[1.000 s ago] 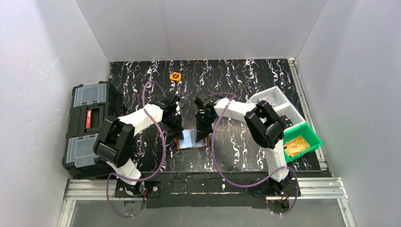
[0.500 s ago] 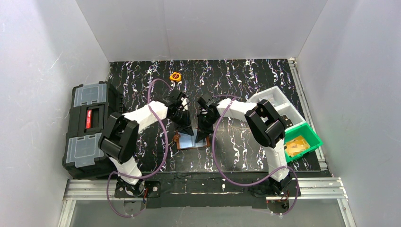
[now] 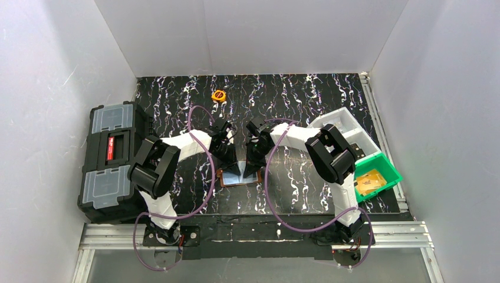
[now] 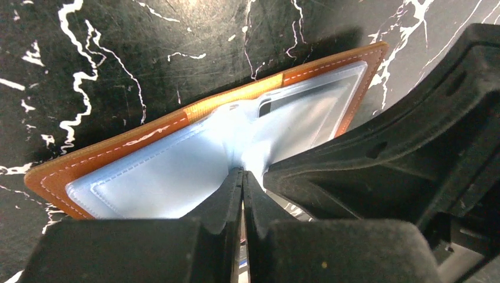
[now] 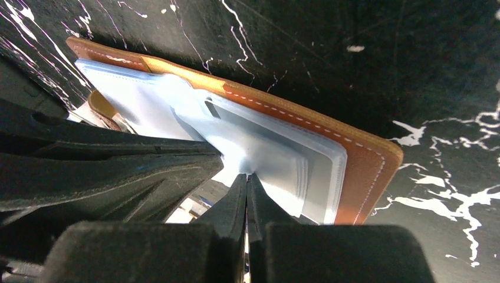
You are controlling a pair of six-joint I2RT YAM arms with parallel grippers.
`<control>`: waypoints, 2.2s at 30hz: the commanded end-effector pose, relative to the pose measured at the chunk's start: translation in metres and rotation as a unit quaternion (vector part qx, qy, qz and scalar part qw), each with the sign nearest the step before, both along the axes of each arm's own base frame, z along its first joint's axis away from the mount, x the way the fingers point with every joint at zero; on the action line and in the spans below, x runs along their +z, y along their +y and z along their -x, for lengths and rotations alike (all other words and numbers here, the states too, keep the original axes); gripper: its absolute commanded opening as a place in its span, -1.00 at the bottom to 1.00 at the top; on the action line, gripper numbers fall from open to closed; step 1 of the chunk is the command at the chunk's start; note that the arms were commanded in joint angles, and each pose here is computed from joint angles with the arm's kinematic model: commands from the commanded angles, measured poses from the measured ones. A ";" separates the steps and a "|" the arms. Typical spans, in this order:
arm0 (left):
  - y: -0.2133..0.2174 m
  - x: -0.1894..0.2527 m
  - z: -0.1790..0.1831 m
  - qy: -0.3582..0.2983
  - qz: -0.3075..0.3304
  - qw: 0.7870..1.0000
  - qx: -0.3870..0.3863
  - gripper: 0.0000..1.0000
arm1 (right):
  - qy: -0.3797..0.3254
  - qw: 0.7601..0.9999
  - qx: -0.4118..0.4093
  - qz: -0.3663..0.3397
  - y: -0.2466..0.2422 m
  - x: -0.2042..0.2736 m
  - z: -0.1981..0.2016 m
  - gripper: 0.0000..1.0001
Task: Take the credit cards out of the card holder
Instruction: Remove the credit card from the card holder.
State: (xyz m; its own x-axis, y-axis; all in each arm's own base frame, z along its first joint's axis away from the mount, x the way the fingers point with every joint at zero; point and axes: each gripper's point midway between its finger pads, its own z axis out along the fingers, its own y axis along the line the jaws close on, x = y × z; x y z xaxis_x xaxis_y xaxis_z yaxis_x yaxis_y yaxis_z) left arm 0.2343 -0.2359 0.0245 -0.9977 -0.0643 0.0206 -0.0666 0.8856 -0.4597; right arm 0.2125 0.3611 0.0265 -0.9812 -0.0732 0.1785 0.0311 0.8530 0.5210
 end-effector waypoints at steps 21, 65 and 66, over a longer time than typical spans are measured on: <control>0.031 -0.032 0.017 0.032 -0.089 0.995 -0.003 -1.00 | -0.065 0.998 -0.020 -0.007 -0.023 0.023 -0.023 -0.28; 0.078 0.014 0.001 -0.038 -0.139 0.990 0.005 -0.89 | -0.065 0.995 -0.038 -0.065 -0.015 0.052 -0.033 -0.97; 0.078 0.011 0.002 -0.034 -0.138 0.990 0.005 -0.91 | -0.067 0.995 -0.038 -0.065 -0.016 0.053 -0.033 -0.97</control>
